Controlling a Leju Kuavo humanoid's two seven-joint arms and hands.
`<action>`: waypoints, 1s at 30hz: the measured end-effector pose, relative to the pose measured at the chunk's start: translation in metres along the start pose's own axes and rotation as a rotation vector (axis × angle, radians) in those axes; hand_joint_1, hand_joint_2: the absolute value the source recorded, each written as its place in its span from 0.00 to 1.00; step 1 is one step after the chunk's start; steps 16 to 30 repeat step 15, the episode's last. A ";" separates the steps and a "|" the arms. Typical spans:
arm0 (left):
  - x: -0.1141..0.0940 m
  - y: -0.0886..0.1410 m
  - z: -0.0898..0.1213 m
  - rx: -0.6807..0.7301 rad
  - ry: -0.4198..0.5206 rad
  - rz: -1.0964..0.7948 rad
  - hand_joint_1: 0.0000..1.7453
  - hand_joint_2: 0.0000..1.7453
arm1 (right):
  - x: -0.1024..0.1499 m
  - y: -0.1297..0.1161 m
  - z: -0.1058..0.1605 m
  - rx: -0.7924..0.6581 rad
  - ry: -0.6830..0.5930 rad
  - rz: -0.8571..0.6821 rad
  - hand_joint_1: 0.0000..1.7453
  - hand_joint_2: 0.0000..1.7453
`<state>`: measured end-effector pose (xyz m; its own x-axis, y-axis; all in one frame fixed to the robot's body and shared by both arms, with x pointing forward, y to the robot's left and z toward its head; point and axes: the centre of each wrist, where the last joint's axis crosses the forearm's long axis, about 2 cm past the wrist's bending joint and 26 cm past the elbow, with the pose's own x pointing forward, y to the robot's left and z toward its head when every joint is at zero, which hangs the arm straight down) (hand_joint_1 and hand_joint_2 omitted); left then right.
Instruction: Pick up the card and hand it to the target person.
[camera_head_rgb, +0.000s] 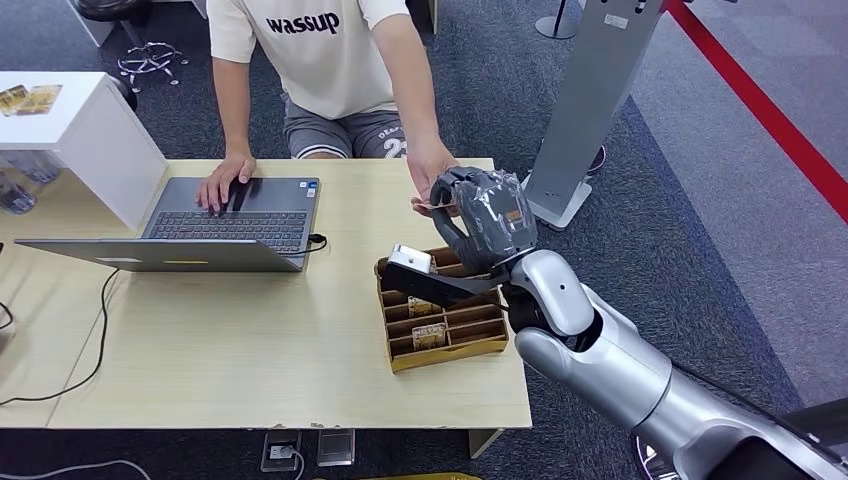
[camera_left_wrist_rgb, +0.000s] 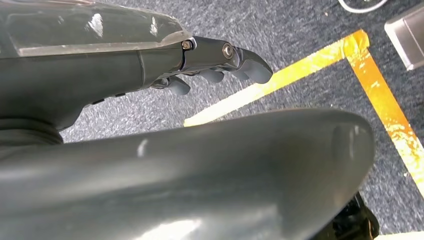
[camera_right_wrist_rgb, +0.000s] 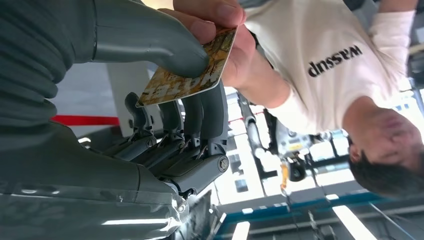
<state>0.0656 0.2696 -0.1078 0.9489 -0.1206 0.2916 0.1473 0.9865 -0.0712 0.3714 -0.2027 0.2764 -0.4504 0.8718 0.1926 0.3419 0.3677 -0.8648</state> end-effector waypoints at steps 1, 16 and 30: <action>0.001 0.000 0.000 -0.007 0.000 0.001 0.00 0.00 | -0.004 0.004 0.000 -0.011 -0.018 0.004 0.76 1.00; 0.003 0.000 0.000 -0.002 -0.007 0.012 0.00 0.00 | -0.028 0.045 0.009 0.020 0.008 -0.077 0.00 1.00; 0.003 0.000 0.000 -0.002 -0.007 0.012 0.00 0.00 | -0.028 0.045 0.009 0.020 0.008 -0.077 0.00 1.00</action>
